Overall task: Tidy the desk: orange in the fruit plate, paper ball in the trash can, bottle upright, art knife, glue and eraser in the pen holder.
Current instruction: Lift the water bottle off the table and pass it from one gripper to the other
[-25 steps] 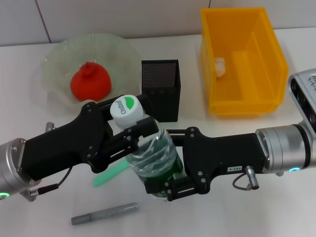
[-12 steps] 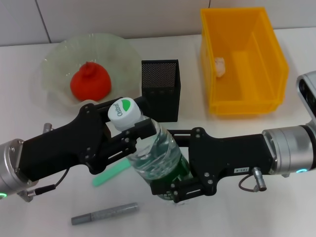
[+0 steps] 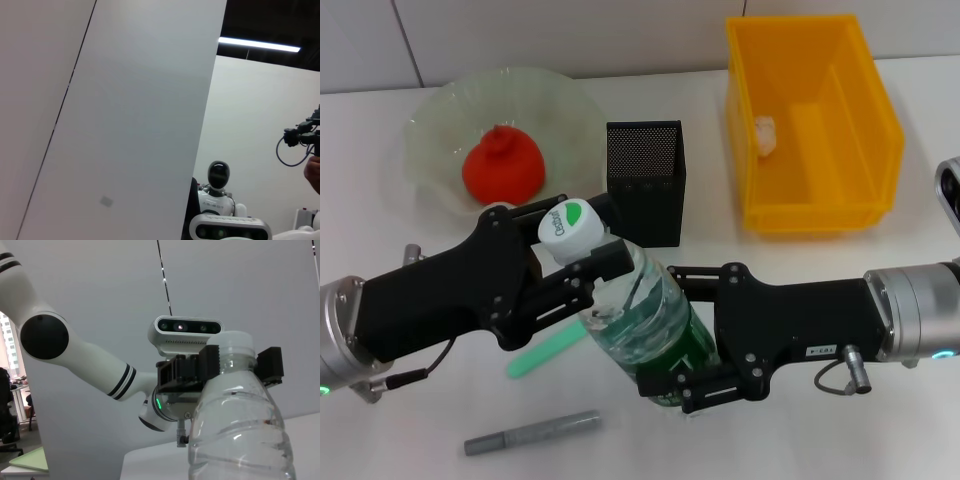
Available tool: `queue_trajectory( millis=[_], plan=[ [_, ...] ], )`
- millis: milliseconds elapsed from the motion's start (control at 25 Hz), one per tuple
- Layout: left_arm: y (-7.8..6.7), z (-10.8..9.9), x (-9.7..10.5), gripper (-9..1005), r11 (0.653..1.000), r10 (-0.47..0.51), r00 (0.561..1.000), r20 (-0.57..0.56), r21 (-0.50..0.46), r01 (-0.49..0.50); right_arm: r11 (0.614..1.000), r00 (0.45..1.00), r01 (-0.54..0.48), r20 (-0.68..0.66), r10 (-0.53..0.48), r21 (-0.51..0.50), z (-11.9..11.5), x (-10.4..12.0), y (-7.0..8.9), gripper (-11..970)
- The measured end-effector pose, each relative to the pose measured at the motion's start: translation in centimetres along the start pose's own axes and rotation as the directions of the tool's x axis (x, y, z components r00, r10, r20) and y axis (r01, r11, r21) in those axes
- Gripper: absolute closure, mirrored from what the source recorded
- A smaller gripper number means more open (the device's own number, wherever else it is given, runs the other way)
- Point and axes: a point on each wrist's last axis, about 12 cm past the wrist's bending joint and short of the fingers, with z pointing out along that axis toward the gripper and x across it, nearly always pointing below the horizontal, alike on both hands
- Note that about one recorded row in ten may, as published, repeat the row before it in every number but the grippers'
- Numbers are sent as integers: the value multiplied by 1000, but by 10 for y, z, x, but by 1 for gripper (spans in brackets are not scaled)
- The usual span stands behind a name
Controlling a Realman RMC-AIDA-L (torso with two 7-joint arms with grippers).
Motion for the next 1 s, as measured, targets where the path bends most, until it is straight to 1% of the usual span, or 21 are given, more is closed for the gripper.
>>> queue_trajectory(
  millis=[280,760,1000],
  plan=[
    [-2,3,0,551,1000,-7,1000,-2,27,8,1000,1000,2,-3,-2,-1,3,-1,-1,161],
    [-1,2,0,552,999,1,1000,-29,34,0,1000,999,21,-28,-21,-10,2,-4,-3,161],
    [-1,2,-1,553,999,6,999,-34,34,-5,1000,998,12,-68,-13,-17,1,-2,-2,161]
  ],
)
